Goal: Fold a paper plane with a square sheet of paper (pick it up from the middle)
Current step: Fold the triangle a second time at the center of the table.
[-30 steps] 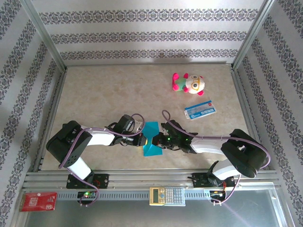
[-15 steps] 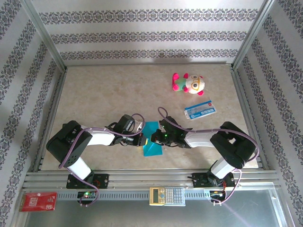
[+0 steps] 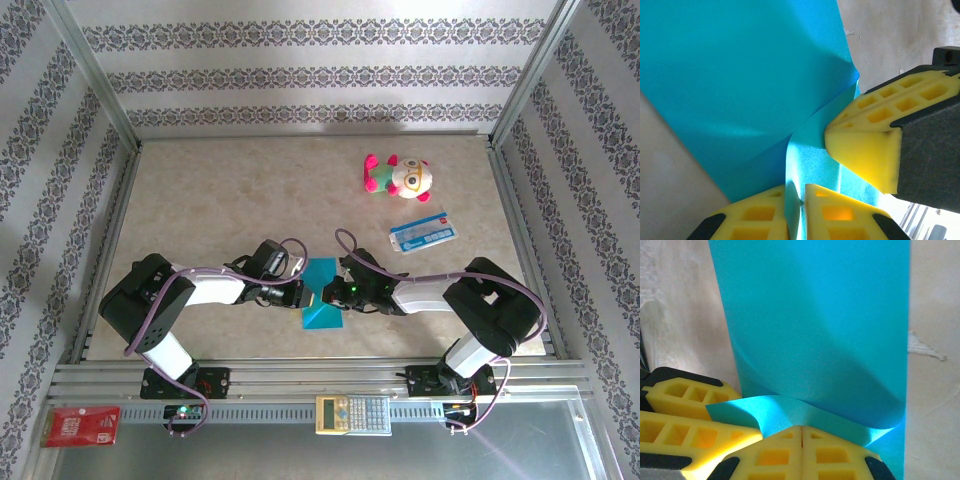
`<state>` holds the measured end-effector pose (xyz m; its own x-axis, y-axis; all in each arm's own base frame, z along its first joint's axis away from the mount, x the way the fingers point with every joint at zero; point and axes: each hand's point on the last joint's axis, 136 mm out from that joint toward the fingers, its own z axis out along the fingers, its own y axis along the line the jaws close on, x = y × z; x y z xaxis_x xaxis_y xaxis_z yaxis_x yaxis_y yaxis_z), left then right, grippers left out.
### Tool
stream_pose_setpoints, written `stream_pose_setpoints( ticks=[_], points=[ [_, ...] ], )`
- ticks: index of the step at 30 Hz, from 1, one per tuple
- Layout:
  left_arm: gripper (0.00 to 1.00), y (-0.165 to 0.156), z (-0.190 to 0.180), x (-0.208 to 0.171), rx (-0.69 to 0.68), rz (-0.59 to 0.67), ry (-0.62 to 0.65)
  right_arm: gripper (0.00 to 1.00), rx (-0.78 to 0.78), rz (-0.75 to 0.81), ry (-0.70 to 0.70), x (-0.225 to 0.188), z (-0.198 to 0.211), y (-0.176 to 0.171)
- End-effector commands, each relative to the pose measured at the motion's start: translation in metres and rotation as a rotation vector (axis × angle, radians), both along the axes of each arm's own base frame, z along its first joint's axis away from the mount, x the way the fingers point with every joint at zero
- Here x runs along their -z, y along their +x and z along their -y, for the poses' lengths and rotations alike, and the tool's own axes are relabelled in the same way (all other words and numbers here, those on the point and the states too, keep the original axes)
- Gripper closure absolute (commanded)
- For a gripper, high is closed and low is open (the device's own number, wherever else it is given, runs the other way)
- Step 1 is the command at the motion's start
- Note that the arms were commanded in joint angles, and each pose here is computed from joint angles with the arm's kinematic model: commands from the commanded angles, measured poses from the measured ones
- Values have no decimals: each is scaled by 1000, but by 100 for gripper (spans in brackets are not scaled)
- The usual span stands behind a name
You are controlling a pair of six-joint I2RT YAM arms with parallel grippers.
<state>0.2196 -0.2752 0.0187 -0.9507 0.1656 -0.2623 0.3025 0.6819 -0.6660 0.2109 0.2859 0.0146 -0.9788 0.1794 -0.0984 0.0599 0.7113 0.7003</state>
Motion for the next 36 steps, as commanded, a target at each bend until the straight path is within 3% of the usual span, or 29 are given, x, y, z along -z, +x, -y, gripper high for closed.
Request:
stream_pose_setpoints(
  ticks=[1,9,20,26,36],
  points=[
    [82,0,-12,22,-27,-2,109,98,-5,-20,-59,17,15,-7],
    [80,4,-11,12,-38,17,101,98,-18,-23,-65,19,17,-10],
    [100,-3,-19,35,-26,-13,155,95,-76,33,20,-10,-7,5],
    [100,-8,-24,48,-31,-35,172,91,-92,56,74,-31,-18,5],
    [100,-10,-24,52,-31,-41,171,93,-75,21,53,-16,-19,-13]
  ],
)
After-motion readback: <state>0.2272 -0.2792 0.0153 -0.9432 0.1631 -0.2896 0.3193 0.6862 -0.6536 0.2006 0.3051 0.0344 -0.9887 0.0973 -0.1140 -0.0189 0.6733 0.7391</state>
